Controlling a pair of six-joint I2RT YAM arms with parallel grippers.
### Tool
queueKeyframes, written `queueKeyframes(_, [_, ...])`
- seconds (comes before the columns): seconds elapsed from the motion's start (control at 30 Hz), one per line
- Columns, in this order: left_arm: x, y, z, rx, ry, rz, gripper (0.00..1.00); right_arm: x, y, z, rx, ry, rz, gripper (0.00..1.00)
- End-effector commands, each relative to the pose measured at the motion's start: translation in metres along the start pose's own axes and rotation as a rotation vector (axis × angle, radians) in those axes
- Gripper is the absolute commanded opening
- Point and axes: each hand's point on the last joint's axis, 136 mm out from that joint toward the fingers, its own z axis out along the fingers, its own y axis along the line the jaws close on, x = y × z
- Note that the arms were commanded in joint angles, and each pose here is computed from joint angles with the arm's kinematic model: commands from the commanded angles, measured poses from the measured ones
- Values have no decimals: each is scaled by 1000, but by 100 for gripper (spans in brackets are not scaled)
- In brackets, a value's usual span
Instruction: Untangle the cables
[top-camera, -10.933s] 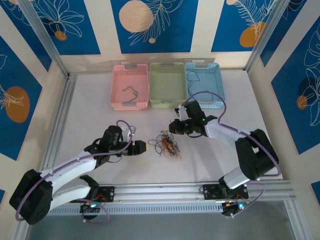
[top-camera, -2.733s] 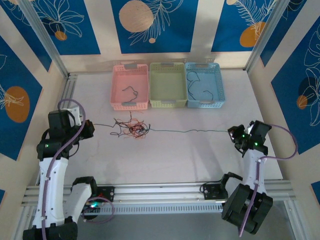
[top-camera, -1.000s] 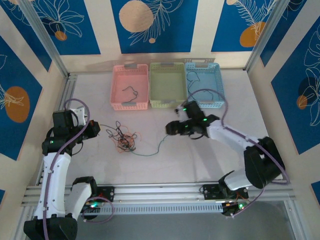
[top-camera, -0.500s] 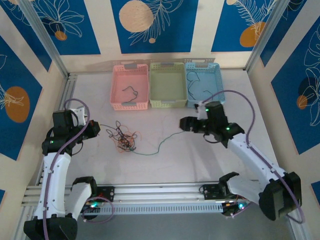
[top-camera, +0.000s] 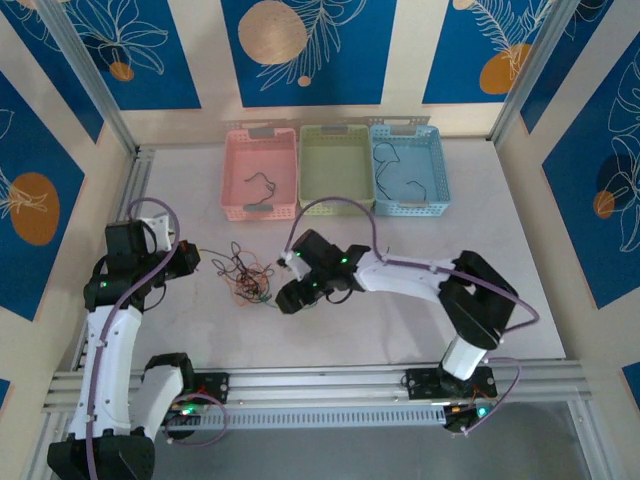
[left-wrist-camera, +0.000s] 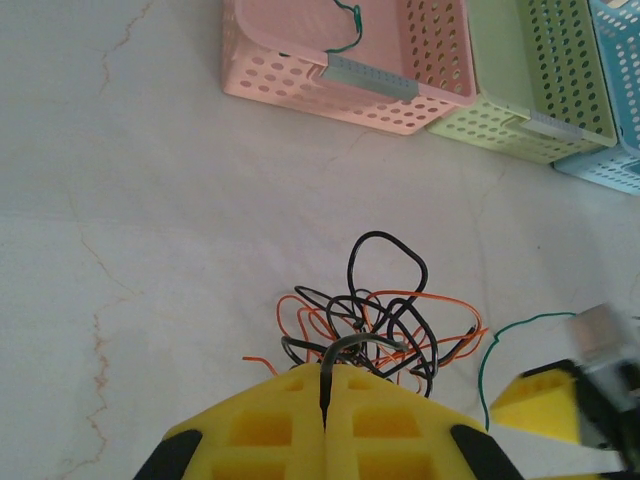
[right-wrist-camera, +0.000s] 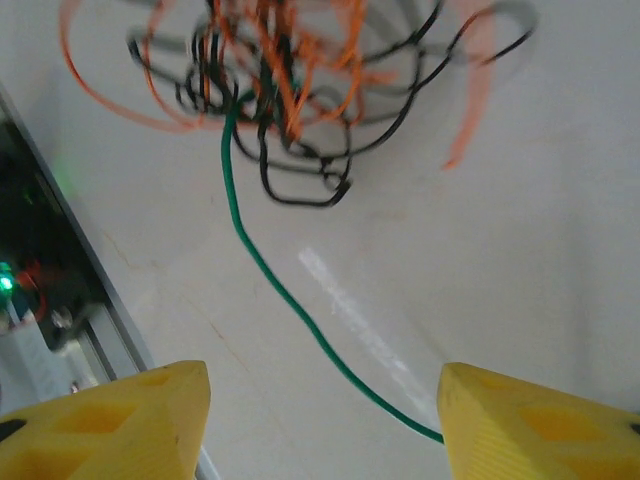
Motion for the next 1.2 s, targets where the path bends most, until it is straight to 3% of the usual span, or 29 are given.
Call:
queueKeyframes(0.0, [-1,-2,0,8,-13,8,0,-8,9,12,-8,12,-84,64])
queueKeyframes(0.2, [-1,-1,0,5,-12,7,0,-3,10,34,-10,78,-129,62])
queueKeyframes(0.33, [-1,-1,0,5,-12,6,0,0,12,40,-27,101,-139,54])
queueKeyframes(0.53, [-1,1,1,-5,-9,3,0,4,18,39,-59,106,-162,34])
queueKeyframes(0.77, [-2,2,0,-14,-15,5,0,10,14,24,-76,85,-187,0])
queueKeyframes(0.93, [-2,4,-2,-31,-20,4,0,7,-9,-9,-107,-6,-112,0])
queueKeyframes(1.17, [-4,7,-6,-53,-37,9,0,-3,-96,-70,-44,-237,195,0])
